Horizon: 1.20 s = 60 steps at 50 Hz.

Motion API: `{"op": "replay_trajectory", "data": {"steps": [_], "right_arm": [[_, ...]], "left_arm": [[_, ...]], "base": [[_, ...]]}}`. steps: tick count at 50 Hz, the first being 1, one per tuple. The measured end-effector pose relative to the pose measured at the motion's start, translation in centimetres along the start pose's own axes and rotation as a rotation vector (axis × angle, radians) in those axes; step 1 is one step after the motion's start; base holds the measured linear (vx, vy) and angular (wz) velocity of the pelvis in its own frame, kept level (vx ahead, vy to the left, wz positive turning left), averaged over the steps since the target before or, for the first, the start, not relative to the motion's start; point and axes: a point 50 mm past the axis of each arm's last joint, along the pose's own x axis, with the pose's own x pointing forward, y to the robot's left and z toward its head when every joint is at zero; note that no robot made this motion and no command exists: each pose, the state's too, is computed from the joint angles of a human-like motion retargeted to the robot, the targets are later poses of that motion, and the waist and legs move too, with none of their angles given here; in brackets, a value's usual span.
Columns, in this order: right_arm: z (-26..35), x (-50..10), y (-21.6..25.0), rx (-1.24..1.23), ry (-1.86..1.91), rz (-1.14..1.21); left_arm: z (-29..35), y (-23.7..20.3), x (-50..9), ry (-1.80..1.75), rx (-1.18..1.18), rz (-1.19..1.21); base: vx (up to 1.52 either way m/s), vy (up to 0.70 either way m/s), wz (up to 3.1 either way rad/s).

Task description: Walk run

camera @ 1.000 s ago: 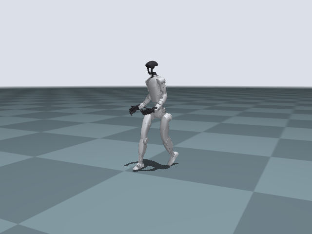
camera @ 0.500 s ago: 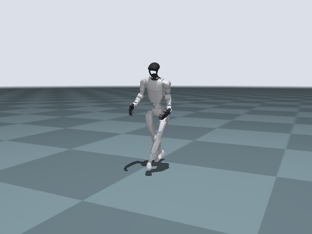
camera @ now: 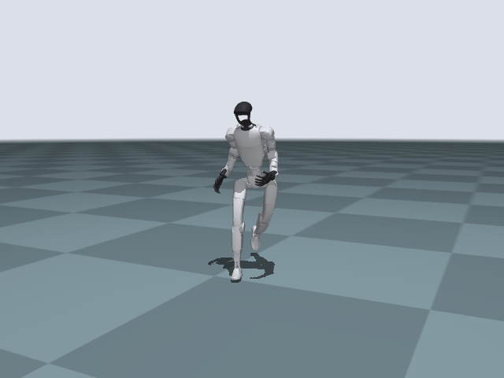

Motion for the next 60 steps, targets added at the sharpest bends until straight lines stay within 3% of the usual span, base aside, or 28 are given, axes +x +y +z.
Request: {"op": "replay_trajectory", "data": {"steps": [6,10,13,18,23,25,28,32,37,40,44,48,52,55,60], "right_arm": [[17.0,10.4,4.8,-0.089,-0.505,0.220],[25.7,10.8,6.7,-0.270,-0.743,0.248],[28.5,9.6,5.7,-0.330,-0.888,0.206],[24.6,8.8,2.5,-0.369,-0.778,0.088],[12.1,7.9,7.7,-0.211,-0.358,0.289],[4.5,4.9,9.3,-0.154,-0.068,0.383],[-4.1,-2.4,7.0,-0.092,0.277,0.447],[-7.0,-9.0,2.4,-0.170,0.380,0.288],[-5.1,-10.3,-1.4,-0.048,0.209,-0.040],[-1.7,-6.1,-1.6,-0.031,0.024,-0.107],[5.8,1.2,0.8,-0.113,-0.289,-0.043],[13.5,6.5,4.2,0.005,-0.538,0.005],[20.3,6.9,7.0,0.033,-0.792,0.186],[22.6,6.1,6.3,-0.125,-0.855,0.290],[22.2,5.7,4.8,-0.170,-0.838,0.185]], "left_arm": [[-2.3,-0.5,-3.4,0.122,0.002,0.032],[-4.1,-1.3,-6.1,0.235,-0.005,0.053],[-4.8,-1.3,-7.2,0.295,-0.021,0.041],[-4.8,-1.3,-5.7,0.306,-0.013,-0.001],[-0.6,0.4,-0.6,0.125,0.190,0.012],[1.2,0.6,1.4,0.019,0.247,0.024],[1.6,0.7,3.0,-0.024,0.198,-0.018],[0.7,0.4,1.6,-0.011,0.073,-0.030],[-0.6,0.6,-2.2,0.045,-0.048,0.017],[-0.4,0.9,-2.8,0.062,0.015,0.021],[-1.0,1.9,-5.2,0.136,0.099,0.088],[-5.9,0.1,-8.5,0.319,-0.095,0.124],[-6.2,0.0,-9.5,0.370,-0.109,0.102],[-4.7,1.2,-9.1,0.380,-0.003,0.056],[-2.1,1.3,-3.8,0.264,0.114,-0.041]], "base": [[2.31,-0.74,-1.49],[2.64,-0.38,-0.70],[2.46,-0.51,-0.34],[2.64,-0.38,0.07],[2.70,-0.66,2.50],[3.08,-1.00,1.29],[2.73,-0.92,0.85],[2.63,-1.06,1.97],[2.19,-1.21,1.10],[2.22,-1.27,-0.58],[2.68,-1.41,-1.51],[2.69,-1.01,-1.06],[2.53,-0.68,-1.22],[2.21,-0.73,-1.01],[2.86,-0.54,0.07]]}}
